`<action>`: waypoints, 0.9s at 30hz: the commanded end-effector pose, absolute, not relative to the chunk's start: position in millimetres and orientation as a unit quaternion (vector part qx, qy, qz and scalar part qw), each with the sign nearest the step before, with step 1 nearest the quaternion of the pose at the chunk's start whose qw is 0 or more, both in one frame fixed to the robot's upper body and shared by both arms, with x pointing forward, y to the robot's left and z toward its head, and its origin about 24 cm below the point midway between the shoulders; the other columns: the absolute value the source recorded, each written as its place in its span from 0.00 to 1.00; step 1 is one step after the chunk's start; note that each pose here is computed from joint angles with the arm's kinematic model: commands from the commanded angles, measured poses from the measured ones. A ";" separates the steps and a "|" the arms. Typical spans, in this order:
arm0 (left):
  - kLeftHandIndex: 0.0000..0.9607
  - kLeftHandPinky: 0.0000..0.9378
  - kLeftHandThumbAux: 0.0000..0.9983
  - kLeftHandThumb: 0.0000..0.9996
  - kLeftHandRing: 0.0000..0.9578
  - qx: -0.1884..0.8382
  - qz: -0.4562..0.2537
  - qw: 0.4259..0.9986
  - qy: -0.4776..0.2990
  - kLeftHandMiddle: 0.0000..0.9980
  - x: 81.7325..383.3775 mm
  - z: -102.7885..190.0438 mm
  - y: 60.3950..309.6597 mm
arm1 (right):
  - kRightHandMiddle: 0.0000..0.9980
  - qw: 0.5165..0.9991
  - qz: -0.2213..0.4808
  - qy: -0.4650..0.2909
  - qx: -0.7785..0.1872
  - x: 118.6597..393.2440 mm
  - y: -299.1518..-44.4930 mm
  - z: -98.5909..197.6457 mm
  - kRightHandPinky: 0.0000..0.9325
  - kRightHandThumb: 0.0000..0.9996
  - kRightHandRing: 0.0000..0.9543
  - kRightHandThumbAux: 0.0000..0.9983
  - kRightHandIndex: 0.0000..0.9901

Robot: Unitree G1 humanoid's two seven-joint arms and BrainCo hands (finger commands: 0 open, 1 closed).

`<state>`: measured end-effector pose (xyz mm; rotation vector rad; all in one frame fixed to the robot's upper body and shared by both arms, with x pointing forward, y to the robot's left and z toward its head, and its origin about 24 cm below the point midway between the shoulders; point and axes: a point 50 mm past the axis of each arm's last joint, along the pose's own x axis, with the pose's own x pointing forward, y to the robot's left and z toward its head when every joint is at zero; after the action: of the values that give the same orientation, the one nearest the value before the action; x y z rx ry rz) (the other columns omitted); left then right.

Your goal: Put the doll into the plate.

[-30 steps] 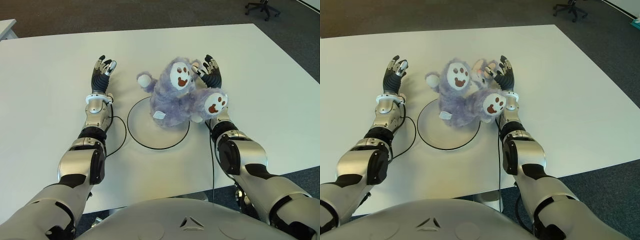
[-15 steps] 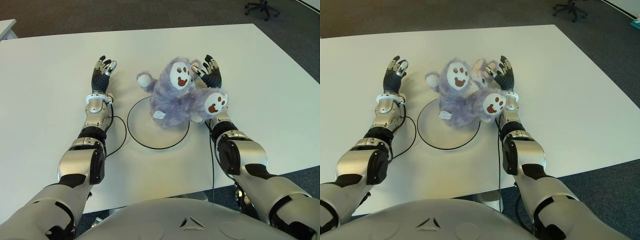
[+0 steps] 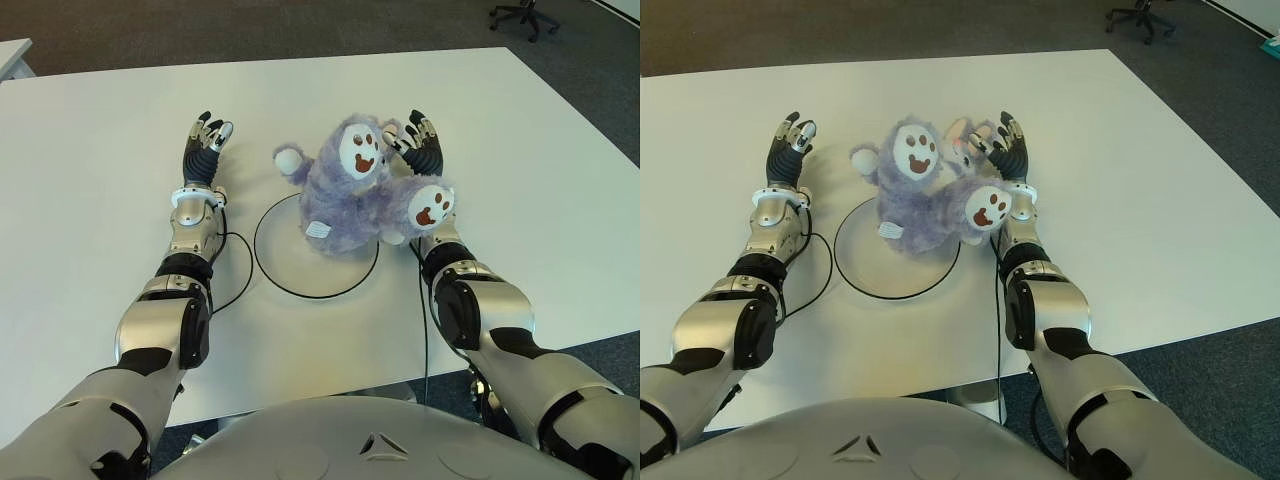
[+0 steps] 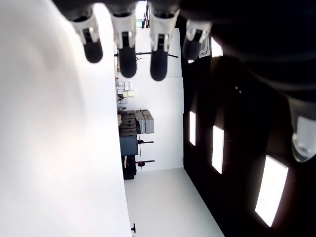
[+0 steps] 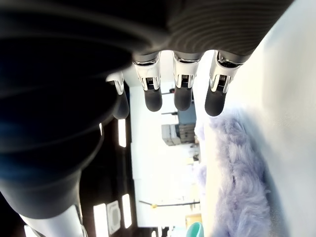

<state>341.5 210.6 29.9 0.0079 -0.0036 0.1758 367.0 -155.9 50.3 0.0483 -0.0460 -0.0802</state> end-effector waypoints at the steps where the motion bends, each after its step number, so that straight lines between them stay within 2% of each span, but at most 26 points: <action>1: 0.04 0.08 0.45 0.00 0.14 -0.004 0.097 0.991 0.088 0.16 317.9 -11.6 210.6 | 0.06 0.995 -0.049 0.087 0.029 338.7 -156.5 -2.9 0.11 0.13 0.06 0.79 0.10; 23: 0.01 0.08 0.45 0.00 0.13 -0.006 0.103 0.988 0.112 0.16 318.2 -15.0 211.2 | 0.05 0.995 -0.048 0.086 0.034 339.1 -155.0 -2.5 0.10 0.13 0.05 0.79 0.10; 27: 0.01 0.12 0.44 0.00 0.14 -0.007 0.108 0.987 0.119 0.16 317.7 -16.3 211.0 | 0.05 0.994 -0.048 0.087 0.034 339.2 -154.8 -2.6 0.10 0.11 0.05 0.78 0.10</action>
<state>342.0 212.5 25.9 0.0073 0.0504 0.1878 366.9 -154.8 49.9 0.0520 -0.0442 -0.0780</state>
